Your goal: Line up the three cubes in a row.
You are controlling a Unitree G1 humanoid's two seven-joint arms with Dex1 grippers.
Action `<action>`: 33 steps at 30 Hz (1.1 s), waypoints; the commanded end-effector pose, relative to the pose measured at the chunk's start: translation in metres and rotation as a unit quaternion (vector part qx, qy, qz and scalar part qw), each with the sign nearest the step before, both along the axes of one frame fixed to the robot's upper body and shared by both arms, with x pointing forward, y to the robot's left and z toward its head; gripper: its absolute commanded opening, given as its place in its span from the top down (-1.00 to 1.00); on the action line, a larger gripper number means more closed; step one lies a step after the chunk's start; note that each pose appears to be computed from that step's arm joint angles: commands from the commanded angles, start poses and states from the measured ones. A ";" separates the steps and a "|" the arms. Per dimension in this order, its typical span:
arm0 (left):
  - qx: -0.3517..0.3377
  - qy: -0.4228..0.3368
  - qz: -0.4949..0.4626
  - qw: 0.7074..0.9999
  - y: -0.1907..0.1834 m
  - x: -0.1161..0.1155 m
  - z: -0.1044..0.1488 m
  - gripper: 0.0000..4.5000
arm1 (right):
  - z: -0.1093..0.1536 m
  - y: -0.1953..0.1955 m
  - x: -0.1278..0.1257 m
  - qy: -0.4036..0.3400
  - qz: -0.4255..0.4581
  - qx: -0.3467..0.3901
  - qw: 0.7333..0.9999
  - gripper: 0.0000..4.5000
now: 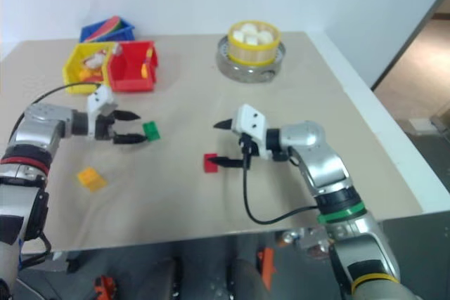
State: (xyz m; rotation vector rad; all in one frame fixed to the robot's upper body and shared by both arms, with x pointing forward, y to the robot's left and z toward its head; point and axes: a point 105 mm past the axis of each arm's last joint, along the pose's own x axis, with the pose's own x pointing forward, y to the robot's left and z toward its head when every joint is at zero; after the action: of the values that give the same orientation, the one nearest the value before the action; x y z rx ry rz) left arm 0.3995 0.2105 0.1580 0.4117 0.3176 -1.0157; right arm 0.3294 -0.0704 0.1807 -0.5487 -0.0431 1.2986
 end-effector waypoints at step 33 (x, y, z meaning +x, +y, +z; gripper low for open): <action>0.050 -0.066 -0.220 0.972 -0.074 -0.035 0.012 0.41 | 0.027 -0.006 -0.016 0.046 0.003 0.071 0.996 -1.00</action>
State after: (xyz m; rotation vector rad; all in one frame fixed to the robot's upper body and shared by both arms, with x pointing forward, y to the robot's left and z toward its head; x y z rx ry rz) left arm 0.3748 0.1521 0.1621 0.6420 0.2044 -1.3406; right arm 0.3169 -0.0724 0.1904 -0.3469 0.0072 1.3263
